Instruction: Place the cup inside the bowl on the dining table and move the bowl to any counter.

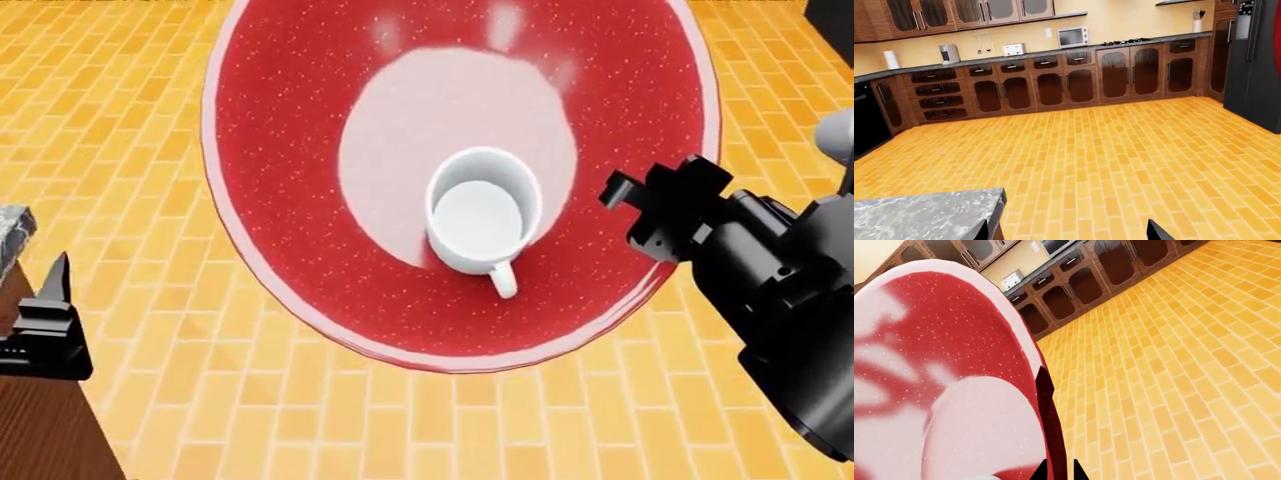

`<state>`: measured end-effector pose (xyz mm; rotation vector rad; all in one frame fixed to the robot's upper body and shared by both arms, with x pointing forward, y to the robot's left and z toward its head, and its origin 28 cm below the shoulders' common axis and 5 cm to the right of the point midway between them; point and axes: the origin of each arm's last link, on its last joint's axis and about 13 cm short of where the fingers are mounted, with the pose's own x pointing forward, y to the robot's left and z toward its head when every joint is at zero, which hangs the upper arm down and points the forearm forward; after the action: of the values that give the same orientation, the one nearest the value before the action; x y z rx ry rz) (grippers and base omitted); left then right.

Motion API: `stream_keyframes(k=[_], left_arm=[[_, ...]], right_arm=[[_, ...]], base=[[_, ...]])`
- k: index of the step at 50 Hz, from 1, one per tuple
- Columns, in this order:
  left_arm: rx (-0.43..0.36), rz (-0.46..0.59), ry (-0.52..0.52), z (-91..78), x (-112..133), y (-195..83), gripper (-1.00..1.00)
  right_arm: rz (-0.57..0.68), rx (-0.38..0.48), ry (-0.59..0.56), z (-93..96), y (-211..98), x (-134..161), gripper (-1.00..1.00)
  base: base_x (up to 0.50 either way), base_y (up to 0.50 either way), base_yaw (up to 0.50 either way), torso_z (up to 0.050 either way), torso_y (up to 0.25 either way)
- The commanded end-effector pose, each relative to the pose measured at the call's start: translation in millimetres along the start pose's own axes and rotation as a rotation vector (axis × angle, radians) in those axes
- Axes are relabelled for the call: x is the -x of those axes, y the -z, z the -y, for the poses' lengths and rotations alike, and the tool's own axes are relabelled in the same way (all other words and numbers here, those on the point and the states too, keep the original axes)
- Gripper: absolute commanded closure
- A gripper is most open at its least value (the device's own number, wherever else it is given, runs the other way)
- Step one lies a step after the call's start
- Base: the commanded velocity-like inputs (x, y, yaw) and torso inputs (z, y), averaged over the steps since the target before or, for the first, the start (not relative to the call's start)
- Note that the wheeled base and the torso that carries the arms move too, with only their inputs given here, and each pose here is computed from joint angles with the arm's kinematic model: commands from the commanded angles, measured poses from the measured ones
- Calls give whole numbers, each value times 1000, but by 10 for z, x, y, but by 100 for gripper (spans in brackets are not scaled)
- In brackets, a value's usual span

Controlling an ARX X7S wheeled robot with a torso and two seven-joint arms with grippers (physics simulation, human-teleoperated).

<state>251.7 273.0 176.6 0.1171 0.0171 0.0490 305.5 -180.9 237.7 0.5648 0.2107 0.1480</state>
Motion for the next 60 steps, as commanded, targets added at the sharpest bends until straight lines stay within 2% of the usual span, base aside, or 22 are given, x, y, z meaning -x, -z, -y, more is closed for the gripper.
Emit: stream_keyframes(k=[1, 13, 26, 29, 33, 35, 60], left_arm=[[0, 10, 9, 54, -15, -16, -100], [3, 12, 17, 7, 4, 7, -100], [-2, 9, 25, 38, -16, 28, -100], [-6, 13, 18, 8, -10, 30, -100], [1, 11, 17, 69, -23, 33, -100], [3, 11, 18, 15, -8, 41, -100], [5, 12, 9, 5, -4, 14, -100]], right_arm=[[22, -12, -10, 3, -17, 21, 100], [24, -8, -8, 2, -8, 59, 100], [37, -14, -11, 35, 38, 68, 100], [37, -15, -10, 31, 31, 69, 100], [40, -12, -11, 15, 10, 80, 100], [42, -10, -12, 9, 0, 85, 100], [47, -8, -20, 31, 21, 42, 100]], base=[[494, -240, 0, 0, 0], [494, -240, 0, 0, 1], [494, -215, 0, 0, 2], [498, -94, 0, 0, 3], [498, -81, 0, 0, 0], [498, -66, 0, 0, 5], [499, -36, 0, 0, 1]])
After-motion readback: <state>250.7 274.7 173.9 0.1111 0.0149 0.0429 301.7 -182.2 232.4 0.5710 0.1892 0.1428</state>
